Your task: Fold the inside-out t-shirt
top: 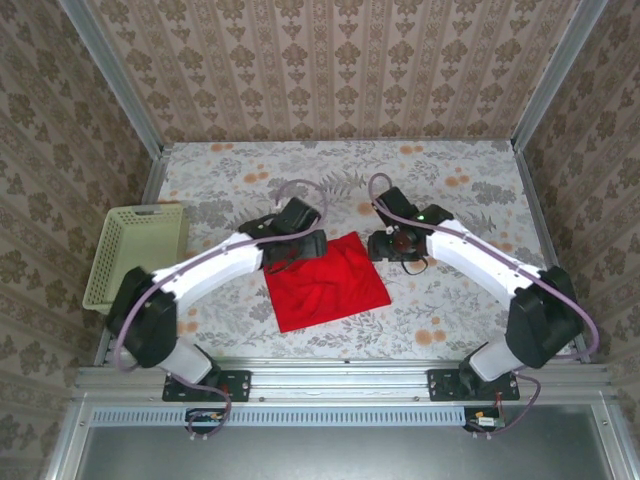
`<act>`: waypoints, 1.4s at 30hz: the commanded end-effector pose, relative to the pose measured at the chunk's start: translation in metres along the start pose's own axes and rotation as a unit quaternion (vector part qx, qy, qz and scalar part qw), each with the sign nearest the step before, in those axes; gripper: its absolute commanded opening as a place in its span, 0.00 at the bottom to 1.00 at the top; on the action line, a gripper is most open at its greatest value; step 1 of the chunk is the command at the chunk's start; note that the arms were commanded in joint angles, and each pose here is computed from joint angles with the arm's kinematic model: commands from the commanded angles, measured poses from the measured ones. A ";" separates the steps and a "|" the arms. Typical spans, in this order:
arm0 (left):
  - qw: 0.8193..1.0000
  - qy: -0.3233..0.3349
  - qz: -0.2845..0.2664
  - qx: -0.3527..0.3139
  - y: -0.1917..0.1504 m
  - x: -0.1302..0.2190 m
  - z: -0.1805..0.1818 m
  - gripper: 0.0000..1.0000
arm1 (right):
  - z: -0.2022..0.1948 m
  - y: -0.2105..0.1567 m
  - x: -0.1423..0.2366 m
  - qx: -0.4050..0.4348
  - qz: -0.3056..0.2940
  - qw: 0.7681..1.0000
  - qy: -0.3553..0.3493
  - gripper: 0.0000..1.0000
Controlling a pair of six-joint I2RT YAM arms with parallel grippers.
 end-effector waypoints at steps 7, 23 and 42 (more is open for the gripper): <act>0.997 -0.017 0.070 -0.040 -0.002 -0.040 -0.023 0.60 | -0.027 -0.007 -0.013 -0.036 -0.008 0.999 -0.005 0.64; 0.998 -0.032 0.037 -0.039 -0.046 0.014 -0.030 0.03 | -0.024 0.002 -0.023 -0.041 -0.003 0.999 -0.014 0.65; 0.996 -0.036 0.048 -0.060 -0.023 -0.012 -0.022 0.53 | -0.022 0.001 -0.022 -0.030 -0.007 1.000 -0.007 0.70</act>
Point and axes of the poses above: each hand's point on the last joint's axis, 136 mm out from that joint toward the fingers, its own x axis back along the fingers, its own z axis along the line the jaws close on, y = z × x, the point moved 3 cm from there along x, back along the fingers, and after that the axes turned 13 degrees about -x, right-handed, at the moved point
